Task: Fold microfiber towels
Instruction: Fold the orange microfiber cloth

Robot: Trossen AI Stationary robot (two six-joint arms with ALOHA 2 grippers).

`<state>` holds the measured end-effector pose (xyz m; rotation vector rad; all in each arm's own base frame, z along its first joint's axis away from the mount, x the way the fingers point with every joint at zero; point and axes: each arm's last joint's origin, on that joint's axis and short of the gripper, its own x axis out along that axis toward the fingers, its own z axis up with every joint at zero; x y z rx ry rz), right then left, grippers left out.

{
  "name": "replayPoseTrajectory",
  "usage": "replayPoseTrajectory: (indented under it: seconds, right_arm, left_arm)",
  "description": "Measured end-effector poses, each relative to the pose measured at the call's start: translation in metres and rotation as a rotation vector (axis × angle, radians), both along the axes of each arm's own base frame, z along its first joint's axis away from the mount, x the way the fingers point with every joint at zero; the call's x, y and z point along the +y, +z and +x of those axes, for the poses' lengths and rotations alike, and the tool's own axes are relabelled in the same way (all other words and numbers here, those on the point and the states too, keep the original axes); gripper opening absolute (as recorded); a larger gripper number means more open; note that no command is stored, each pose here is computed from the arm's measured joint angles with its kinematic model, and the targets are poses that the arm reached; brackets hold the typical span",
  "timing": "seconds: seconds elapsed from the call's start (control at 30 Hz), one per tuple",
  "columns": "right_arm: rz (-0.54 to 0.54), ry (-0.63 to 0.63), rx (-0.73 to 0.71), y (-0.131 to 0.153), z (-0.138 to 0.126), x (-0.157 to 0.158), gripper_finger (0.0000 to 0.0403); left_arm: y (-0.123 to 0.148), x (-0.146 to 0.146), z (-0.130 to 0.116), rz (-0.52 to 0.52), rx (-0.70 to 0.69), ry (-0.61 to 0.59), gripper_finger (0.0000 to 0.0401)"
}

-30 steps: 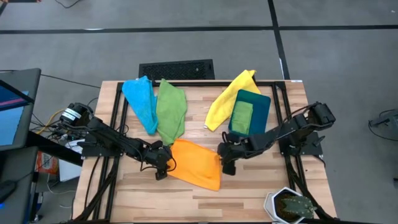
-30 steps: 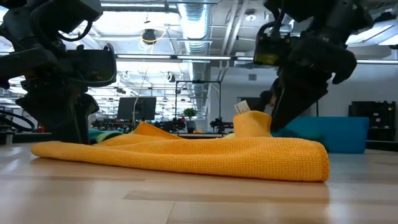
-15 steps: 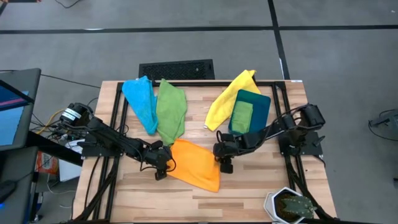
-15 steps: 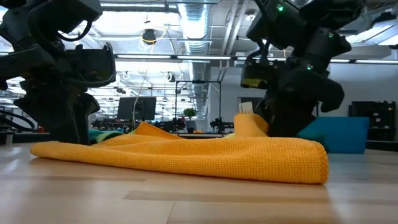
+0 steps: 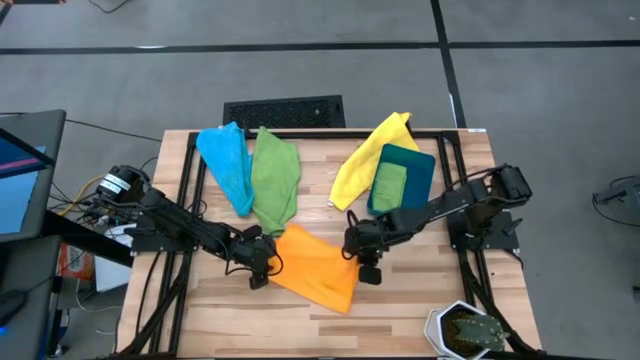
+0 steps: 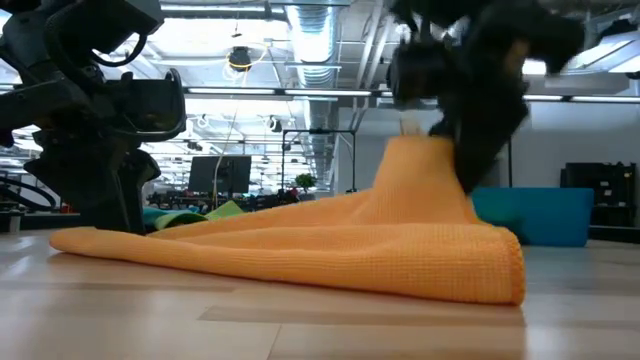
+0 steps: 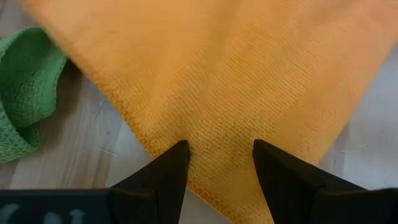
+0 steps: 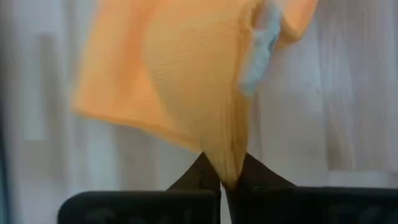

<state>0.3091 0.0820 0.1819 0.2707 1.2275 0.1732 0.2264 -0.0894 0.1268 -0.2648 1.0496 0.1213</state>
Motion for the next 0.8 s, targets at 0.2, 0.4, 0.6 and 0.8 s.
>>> replayPoseTrajectory:
  seconds: [0.2,0.4,0.6,0.8]
  right_arm:
    - [0.078,-0.034,-0.069,0.035,0.006,0.003,0.0038]
    - [-0.013,-0.053,0.099,0.021,-0.005,0.001,0.0095]
    - [-0.103,-0.040,0.132,-0.006,-0.019,0.007,0.0153]
    - [-0.100,-0.087,0.025,-0.036,-0.027,0.012,0.0173]
  left_arm:
    - [0.000,0.000,0.000,-0.001,-0.004,0.008,0.0178]
    - [0.000,0.000,0.000,-0.009,-0.005,0.020,0.0178]
    - [0.000,0.000,0.000,-0.018,-0.005,0.036,0.0178]
    - [0.000,0.000,0.000,-0.020,-0.002,0.040,0.0178]
